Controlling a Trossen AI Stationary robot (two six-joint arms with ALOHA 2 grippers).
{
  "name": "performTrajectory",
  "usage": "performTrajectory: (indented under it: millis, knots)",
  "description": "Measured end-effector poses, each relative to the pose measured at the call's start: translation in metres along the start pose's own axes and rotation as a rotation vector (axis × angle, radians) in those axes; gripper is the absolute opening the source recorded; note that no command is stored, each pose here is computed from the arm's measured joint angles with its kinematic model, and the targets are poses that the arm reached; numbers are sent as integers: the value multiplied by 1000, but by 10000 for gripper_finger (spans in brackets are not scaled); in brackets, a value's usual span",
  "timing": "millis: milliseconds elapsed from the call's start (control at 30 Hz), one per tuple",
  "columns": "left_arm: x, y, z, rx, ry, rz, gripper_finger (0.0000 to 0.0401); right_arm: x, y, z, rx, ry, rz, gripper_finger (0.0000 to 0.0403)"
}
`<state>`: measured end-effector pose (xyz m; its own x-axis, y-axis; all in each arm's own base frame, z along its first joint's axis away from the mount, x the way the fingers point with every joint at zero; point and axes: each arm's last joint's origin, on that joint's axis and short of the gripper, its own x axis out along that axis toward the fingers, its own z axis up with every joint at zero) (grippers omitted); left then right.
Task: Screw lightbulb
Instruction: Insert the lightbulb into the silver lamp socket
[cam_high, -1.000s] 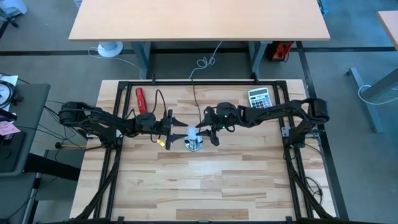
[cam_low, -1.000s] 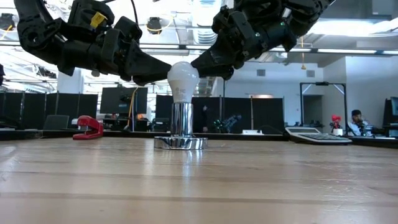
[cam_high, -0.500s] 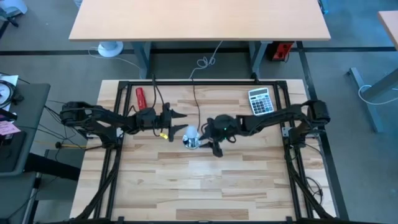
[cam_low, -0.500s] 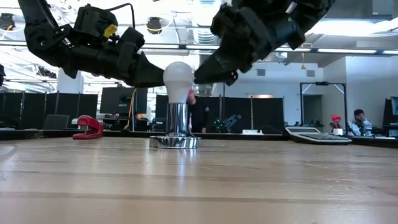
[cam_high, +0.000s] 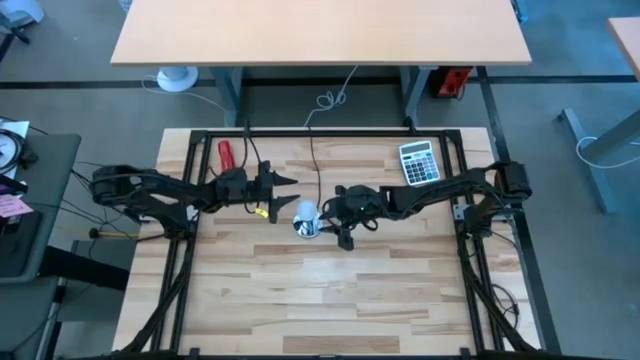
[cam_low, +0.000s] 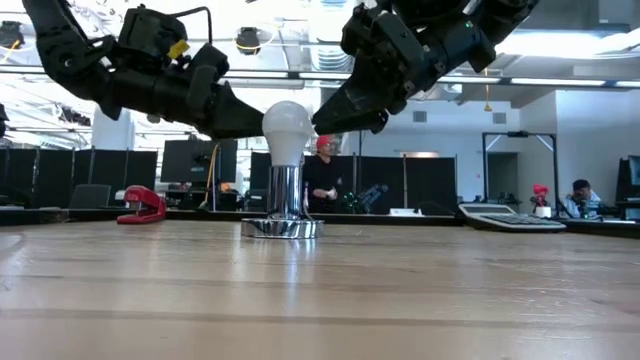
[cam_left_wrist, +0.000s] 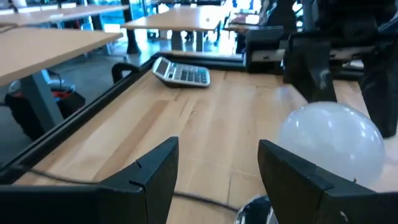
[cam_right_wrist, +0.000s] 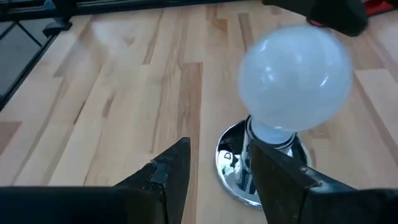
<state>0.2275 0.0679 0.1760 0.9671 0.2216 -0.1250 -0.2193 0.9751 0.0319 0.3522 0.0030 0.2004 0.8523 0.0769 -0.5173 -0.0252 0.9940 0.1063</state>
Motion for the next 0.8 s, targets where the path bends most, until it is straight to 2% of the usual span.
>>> performTrajectory:
  millis: [367, 600, 800]
  knots:
    - [-29, -3, 11, -21, 138, -13, 207, -2, -12, 3, -9, -19, -28, 173]
    - [-35, -18, 2, -79, 111, -108, 207, -3, -25, 8, -34, -69, -45, 172]
    - [-28, -32, -8, -91, 93, -167, 207, -7, -41, 9, -63, -74, 79, 158]
